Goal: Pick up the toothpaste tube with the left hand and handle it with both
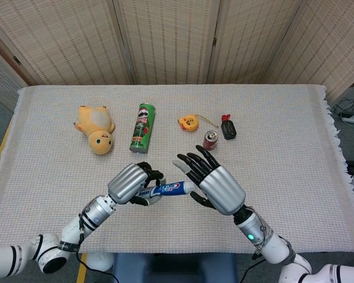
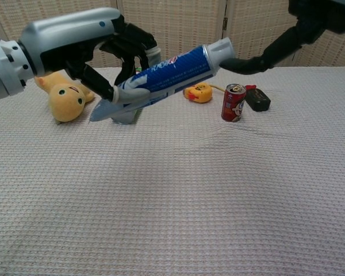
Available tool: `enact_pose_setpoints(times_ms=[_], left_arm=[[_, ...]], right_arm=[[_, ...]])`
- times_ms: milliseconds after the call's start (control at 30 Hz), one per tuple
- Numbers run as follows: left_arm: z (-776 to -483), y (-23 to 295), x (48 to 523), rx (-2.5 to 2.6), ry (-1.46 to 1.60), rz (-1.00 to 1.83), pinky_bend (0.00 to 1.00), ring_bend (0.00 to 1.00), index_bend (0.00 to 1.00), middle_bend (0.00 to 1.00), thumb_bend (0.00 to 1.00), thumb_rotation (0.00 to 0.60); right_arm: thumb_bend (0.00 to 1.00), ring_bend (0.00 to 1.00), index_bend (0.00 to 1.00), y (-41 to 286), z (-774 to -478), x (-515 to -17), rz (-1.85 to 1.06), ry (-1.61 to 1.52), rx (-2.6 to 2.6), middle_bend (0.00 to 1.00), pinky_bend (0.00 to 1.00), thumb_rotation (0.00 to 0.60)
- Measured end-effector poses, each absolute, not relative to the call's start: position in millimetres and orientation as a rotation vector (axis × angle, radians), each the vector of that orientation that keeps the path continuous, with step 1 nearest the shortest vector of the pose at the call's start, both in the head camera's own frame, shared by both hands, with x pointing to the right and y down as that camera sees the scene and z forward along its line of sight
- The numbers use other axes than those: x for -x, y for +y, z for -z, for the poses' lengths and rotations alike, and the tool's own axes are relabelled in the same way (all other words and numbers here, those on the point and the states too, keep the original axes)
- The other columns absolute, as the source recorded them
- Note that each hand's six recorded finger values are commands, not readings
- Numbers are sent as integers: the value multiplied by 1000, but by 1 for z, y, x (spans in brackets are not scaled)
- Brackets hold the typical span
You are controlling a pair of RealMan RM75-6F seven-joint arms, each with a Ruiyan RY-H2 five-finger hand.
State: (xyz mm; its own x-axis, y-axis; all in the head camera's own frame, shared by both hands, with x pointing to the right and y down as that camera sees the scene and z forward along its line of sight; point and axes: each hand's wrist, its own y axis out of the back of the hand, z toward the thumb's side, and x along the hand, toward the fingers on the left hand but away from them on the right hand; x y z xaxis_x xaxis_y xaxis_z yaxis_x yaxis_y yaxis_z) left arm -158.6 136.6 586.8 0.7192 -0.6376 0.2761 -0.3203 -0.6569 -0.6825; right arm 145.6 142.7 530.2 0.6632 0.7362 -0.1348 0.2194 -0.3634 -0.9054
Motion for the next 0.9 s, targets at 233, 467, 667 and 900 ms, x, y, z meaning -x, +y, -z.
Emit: enact_pose_setpoints(times_ms=[233,467,667,900], left_arm=[[-589,138,160,2298,715,679,419,688,737,721,698,600],[-589,140,159,2276,704,673,419,702,751,736,699,600],[-591,144,161,2263,689,674,419,704,754,739,699,600],[-592,146,161,2252,674,674,418,707,761,746,698,600]], right_arm=[[331,146,74,139,-530,-146,-666,-763,1902,145,38,600],[358,156,87,137,-530,-146,-667,-771,1888,157,39,600],[386,163,89,135,-530,-148,-674,-780,1878,160,39,600],[387,165,89,133,-528,-150,-672,-788,1869,164,39,600]])
